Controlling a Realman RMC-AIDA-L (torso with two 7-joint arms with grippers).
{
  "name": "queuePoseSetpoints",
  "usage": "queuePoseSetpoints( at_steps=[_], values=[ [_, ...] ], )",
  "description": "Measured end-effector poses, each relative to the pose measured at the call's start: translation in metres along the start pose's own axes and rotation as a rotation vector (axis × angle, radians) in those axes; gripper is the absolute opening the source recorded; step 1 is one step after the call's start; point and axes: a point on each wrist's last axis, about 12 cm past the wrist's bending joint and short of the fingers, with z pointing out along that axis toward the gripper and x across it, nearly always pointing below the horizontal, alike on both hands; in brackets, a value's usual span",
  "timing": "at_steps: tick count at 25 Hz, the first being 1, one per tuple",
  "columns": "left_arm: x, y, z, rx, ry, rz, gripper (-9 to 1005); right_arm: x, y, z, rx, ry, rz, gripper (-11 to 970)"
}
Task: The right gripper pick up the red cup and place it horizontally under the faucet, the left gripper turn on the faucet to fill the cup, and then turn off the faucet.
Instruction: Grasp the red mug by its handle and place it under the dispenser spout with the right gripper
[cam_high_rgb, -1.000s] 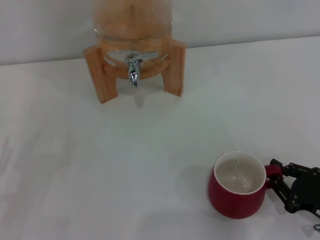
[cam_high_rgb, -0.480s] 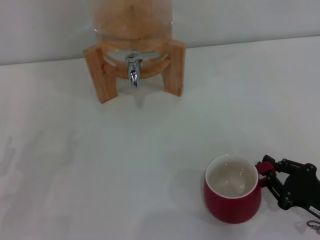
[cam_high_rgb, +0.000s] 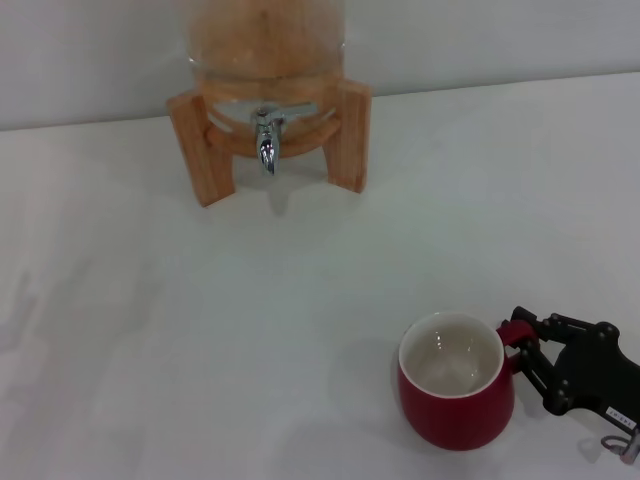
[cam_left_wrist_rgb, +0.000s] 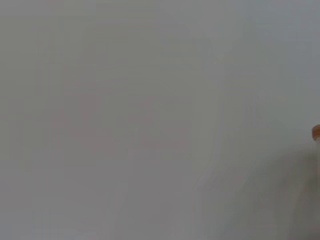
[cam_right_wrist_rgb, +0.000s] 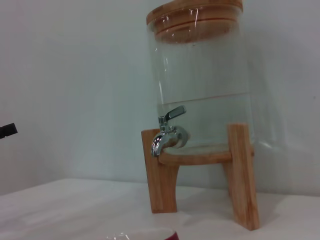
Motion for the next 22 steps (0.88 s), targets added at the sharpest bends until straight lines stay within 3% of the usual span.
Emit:
queuePoseSetpoints(
  at_steps=[22],
  values=[
    [0.000,-0.004,0.010,0.026,0.003,0.003,771,-0.011,-0.006,0.024,-0.050,-0.036,0.019,156]
  ],
)
